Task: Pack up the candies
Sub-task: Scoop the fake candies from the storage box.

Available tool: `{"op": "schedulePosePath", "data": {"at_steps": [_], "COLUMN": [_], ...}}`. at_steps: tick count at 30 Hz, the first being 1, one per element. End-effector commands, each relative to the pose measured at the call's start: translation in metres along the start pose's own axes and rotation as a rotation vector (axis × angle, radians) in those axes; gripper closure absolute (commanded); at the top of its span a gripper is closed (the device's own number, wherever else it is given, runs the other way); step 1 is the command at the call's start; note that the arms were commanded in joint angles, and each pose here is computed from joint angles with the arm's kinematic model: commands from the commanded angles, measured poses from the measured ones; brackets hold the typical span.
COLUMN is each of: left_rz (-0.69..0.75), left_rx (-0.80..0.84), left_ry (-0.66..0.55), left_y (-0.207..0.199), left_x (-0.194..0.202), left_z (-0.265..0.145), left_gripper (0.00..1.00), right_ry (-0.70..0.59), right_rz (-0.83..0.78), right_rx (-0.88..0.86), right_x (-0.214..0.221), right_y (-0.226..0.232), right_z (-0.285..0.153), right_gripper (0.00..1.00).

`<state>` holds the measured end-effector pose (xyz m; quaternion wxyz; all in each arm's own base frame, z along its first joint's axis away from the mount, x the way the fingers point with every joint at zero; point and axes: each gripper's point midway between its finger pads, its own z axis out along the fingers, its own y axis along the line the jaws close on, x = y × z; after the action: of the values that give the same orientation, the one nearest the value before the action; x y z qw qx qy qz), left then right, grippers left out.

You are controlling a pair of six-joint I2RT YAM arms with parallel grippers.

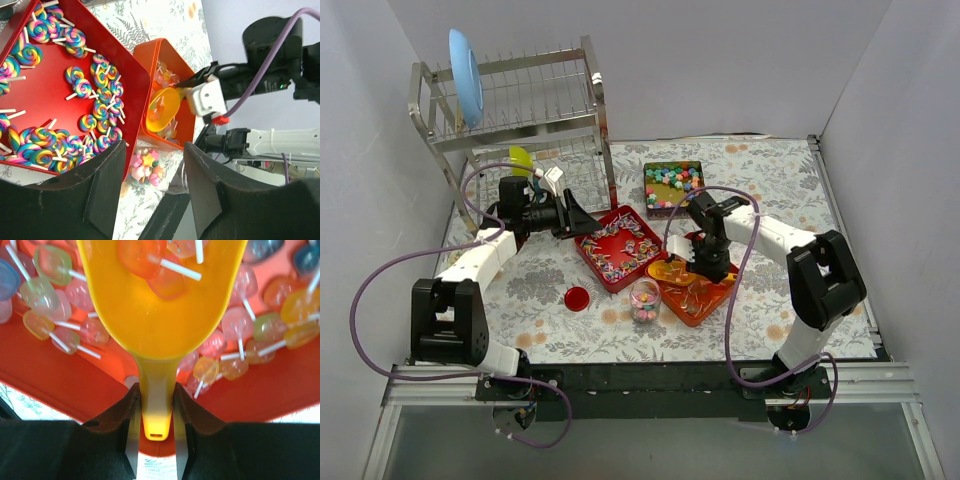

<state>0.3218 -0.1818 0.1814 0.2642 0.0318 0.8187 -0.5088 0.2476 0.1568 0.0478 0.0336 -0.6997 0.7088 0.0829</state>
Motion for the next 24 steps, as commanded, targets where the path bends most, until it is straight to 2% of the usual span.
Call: {"op": "schedulePosePath", "data": {"at_steps": [1,6,13,16,24], "left_rz": [0.069,0.103,0.098,0.097,0.133], "left_rx": [0.034,0.059,-0.001,-0.022,-0.047], "left_ry": [0.002,0.008,0.002,-0.004,-0.028], "left_y": [-0.007,-0.010,0.004,0.006,0.005], "left_x": [-0.011,-0.014,-0.014,-0.016,-0.015], "left_z": [-0.004,-0.004,-0.002,-0.003,-0.008], "left_gripper": [0.51,0.50,0.44,0.43,0.42], "right_ry": [-0.111,-0.185,-0.187,-0.157,0.083], "right_rz": [-0.027,-0.022,-0.066,-0.109,-0.336], "right_rx": [0.068,0.131,0.205,0.215,0.254], "right_x": [-0.002,0.003,-0.003,-0.004,0.011], "right_y": [-0.008,-0.015,-0.016,-0.010,0.011], "right_z": [-0.021,-0.054,-0.110,-0.133,-0.152], "right_gripper": [0.99,0.99,0.99,0.99,0.99]}}
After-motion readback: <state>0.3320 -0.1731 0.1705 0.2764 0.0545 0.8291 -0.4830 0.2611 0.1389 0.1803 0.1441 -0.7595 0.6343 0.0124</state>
